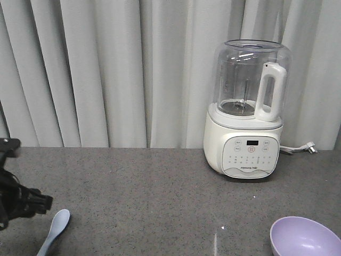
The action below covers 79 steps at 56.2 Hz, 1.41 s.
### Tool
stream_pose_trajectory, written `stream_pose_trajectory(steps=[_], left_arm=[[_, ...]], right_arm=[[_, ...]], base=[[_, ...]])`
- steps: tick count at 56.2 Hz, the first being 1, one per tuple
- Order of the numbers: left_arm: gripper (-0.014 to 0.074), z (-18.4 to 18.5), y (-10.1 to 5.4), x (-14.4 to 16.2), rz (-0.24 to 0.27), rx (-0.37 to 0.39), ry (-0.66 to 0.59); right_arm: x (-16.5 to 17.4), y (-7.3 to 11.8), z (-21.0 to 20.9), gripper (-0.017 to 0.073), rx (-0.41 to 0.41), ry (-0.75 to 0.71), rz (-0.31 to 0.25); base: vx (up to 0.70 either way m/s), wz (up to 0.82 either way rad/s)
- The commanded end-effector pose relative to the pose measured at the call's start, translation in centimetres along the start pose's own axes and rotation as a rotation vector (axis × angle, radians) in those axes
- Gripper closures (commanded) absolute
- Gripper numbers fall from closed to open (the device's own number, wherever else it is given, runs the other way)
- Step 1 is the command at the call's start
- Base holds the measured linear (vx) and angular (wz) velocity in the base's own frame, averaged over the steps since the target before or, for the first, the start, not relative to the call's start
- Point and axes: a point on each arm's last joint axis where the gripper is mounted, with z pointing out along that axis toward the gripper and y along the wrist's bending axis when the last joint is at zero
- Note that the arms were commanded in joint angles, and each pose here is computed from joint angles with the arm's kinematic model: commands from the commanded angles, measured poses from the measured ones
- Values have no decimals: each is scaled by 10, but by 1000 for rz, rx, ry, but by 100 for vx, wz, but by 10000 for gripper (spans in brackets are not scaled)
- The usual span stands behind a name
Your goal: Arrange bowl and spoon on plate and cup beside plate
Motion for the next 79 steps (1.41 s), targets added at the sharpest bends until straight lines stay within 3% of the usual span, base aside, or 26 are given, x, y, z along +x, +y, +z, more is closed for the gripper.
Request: stream_pose_trajectory(steps=[1, 14, 34, 43, 51, 64, 70, 75, 79], left_arm=[[114, 0, -9, -14, 23, 43, -68], [116, 31, -8, -15, 3, 49, 53], [153, 64, -1, -2, -23, -1, 198], [293, 69, -1, 3, -25, 0, 249], [591, 69, -1, 5, -7, 6, 275], [601, 42, -8, -5, -22, 56, 183], [600, 10, -14, -14, -9, 102, 77], [600, -17, -19, -19, 0, 133, -3], [600, -41, -23, -21, 9, 153, -71]], right_arm=[[-21, -2, -3, -12, 7, -128, -9], [-21, -2, -3, -12, 7, -128, -9], [-21, -2, -3, -12, 7, -125, -9], [-21, -2, -3, -12, 8, -125, -12], [-21, -2, -3, -12, 8, -125, -12], [-17, -2, -3, -12, 8, -83, -12], [-10, -4, -3, -5, 21, 57, 55], [-3, -11, 3, 13, 72, 272, 153], [3, -20, 16, 29, 128, 440, 194]], base=[[0, 0], [0, 0], [0, 0], [0, 0], [0, 0], [0, 0], [0, 0], [0, 0], [0, 0]])
